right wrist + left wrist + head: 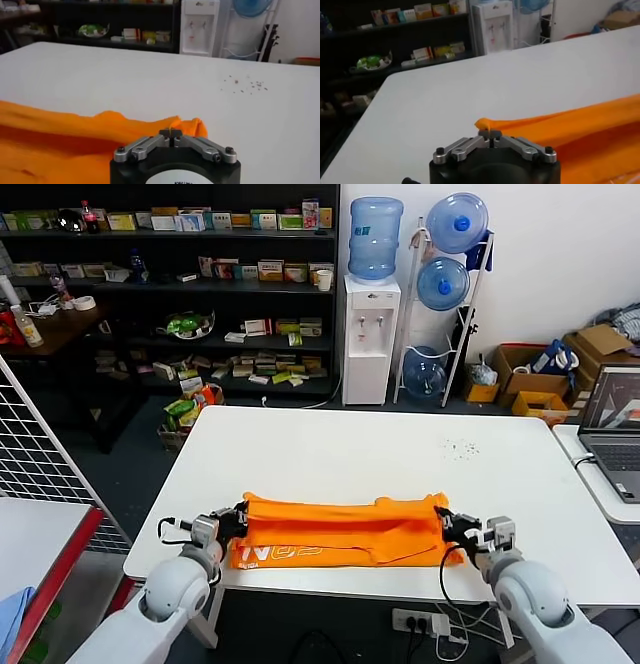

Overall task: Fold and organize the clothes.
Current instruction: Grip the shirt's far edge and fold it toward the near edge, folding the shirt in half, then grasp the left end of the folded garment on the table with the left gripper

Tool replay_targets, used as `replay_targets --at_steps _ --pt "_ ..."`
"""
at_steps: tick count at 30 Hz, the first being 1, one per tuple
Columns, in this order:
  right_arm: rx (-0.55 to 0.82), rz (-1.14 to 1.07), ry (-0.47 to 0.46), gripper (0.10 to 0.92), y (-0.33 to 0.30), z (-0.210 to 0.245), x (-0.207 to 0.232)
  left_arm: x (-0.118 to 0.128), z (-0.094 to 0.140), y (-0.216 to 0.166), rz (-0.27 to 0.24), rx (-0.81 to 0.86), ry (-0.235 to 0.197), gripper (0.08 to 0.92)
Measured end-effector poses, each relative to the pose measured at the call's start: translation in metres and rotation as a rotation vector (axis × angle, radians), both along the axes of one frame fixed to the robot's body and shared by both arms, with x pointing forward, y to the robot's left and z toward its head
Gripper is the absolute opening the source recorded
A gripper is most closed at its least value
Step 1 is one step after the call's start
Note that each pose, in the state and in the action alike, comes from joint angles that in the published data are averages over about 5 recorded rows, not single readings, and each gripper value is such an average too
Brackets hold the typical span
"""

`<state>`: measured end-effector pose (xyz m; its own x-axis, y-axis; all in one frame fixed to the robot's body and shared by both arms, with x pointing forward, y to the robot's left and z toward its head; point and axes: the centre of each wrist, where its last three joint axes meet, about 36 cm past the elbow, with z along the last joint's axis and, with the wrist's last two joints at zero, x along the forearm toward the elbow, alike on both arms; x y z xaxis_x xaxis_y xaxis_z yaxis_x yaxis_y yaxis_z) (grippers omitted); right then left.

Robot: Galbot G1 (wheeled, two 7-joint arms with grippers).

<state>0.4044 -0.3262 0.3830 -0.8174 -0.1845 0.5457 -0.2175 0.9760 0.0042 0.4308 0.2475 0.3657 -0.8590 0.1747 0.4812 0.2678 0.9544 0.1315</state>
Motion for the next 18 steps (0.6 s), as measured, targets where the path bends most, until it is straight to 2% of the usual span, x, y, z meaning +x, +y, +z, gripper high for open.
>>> replay_targets --at_steps 4,7,13,18 --pt "-0.020 0.010 0.024 0.125 0.004 -0.002 -0.017 -0.021 -0.003 -0.003 -0.013 0.003 0.013 0.097" --pt "-0.033 0.013 0.029 0.156 0.007 -0.002 -0.025 -0.032 -0.003 -0.004 -0.015 0.010 0.010 0.138" --pt "-0.042 0.013 0.015 0.320 0.011 0.002 -0.034 -0.040 -0.002 -0.004 0.000 0.009 -0.005 0.309" --pt "-0.044 0.011 0.009 0.467 0.012 0.002 -0.040 -0.042 -0.003 -0.005 0.024 -0.013 0.007 0.457"
